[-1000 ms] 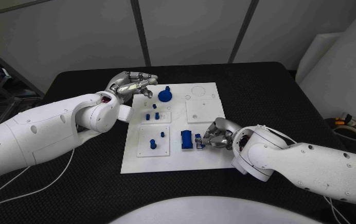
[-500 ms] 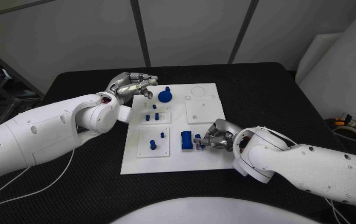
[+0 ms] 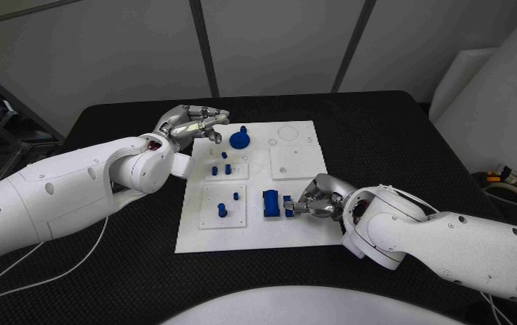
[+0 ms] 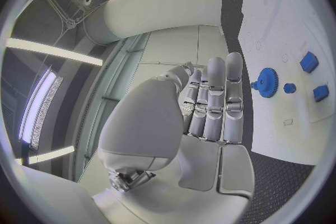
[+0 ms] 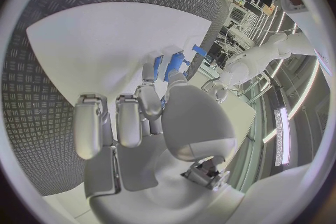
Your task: Assemble the parts on the task board
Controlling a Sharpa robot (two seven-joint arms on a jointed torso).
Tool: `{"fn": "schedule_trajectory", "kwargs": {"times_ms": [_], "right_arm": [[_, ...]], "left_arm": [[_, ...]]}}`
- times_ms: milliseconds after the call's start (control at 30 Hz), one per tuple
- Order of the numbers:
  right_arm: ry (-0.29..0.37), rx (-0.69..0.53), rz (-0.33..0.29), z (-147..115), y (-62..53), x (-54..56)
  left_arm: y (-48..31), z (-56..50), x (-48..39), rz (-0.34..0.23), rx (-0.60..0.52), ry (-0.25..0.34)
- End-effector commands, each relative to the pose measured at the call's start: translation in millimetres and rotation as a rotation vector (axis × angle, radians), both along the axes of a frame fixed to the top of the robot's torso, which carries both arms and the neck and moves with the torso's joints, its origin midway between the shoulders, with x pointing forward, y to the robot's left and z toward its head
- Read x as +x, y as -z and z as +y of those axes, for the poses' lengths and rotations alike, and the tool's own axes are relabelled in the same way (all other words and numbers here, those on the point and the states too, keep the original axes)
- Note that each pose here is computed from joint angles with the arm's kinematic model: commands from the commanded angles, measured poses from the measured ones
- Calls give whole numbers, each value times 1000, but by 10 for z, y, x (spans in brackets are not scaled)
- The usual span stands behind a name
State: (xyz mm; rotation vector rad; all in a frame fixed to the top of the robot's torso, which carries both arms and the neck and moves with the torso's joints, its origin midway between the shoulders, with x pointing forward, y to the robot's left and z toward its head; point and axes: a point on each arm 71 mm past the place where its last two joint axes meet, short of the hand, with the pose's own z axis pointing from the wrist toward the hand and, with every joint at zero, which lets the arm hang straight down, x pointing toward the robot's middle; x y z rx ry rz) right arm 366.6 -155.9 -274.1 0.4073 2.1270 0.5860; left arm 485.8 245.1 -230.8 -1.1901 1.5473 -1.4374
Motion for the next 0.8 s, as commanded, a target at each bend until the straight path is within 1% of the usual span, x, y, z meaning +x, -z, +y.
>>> {"fn": "schedule_trajectory", "kwargs": {"times_ms": [33, 333, 600, 800], "right_arm": [[-17, -2, -20, -10, -17, 1], [-47, -20, -46, -25, -16, 21], [-57, -43, -109, -18, -32, 60], [-51, -32, -151, -26, -62, 69]], "left_arm": [[-13, -12, 1, -2, -8, 11], [-13, -7, -1, -2, -7, 10], [-13, -14, 0, -2, -8, 11], [-7, -16, 5, -3, -8, 10]]}}
